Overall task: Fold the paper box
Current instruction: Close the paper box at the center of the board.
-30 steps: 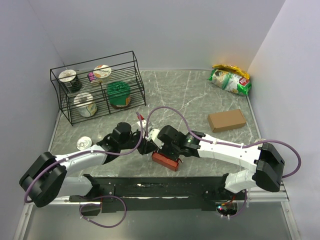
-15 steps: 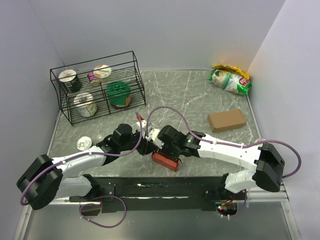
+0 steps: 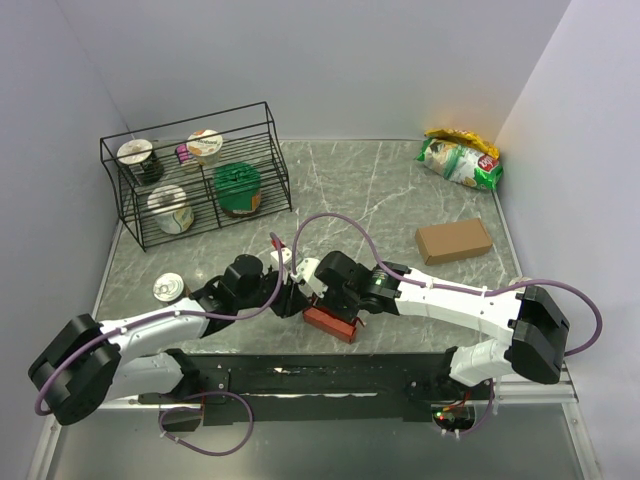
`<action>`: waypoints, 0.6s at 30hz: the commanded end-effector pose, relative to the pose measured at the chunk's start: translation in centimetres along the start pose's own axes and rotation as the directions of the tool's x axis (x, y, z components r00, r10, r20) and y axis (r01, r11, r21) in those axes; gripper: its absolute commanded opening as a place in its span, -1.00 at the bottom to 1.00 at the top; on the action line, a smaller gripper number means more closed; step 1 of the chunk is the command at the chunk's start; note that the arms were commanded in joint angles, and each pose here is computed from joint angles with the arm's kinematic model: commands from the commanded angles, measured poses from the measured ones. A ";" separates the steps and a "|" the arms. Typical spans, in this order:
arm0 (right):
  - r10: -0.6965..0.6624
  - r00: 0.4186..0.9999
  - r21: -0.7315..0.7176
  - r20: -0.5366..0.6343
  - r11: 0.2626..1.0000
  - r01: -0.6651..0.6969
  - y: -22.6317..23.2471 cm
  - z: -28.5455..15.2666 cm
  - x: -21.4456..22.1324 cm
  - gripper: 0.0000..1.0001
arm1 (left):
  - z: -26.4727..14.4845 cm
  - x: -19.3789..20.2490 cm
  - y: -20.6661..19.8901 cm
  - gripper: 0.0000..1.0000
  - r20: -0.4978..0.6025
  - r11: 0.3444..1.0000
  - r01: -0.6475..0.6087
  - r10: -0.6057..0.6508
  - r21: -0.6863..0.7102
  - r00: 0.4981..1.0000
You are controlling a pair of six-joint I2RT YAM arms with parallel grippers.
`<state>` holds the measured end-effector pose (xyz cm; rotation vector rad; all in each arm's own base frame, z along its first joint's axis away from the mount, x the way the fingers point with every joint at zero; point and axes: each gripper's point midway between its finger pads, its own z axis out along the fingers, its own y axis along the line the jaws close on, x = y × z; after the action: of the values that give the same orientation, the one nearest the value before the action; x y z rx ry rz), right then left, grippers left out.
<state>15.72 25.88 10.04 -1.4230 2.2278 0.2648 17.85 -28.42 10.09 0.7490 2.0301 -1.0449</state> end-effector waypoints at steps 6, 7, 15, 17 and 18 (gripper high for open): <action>0.024 1.000 -0.014 -0.017 1.000 -0.025 0.3 0.2 0.4 -1.00 | -0.2 -1.2 -0.1 -0.37 0.035 0.998 -0.059 0.059 -0.014 0.998; 0.024 1.000 -0.014 -0.019 1.000 -0.024 0.3 0.2 0.4 -1.00 | -0.2 -1.4 0.1 -0.36 0.040 0.997 -0.066 0.067 -0.026 0.997; 0.026 1.000 -0.024 -0.015 0.999 -0.026 0.5 0.3 0.3 -1.00 | 0.0 -2.5 0.2 -0.25 0.069 0.994 -0.101 0.103 -0.036 0.992; 0.023 1.000 -0.025 -0.015 0.999 -0.023 0.5 0.3 0.3 -1.00 | 0.0 -2.8 0.1 -0.24 0.082 0.994 -0.109 0.111 -0.032 0.990; 0.023 1.000 -0.027 -0.018 0.999 -0.023 0.5 0.3 0.4 -1.00 | 0.0 -3.1 0.0 -0.21 0.091 0.993 -0.118 0.120 -0.027 0.989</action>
<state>15.59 25.95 10.02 -1.4157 2.2358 0.2754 18.53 -28.08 10.00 0.7728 1.9998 -0.9756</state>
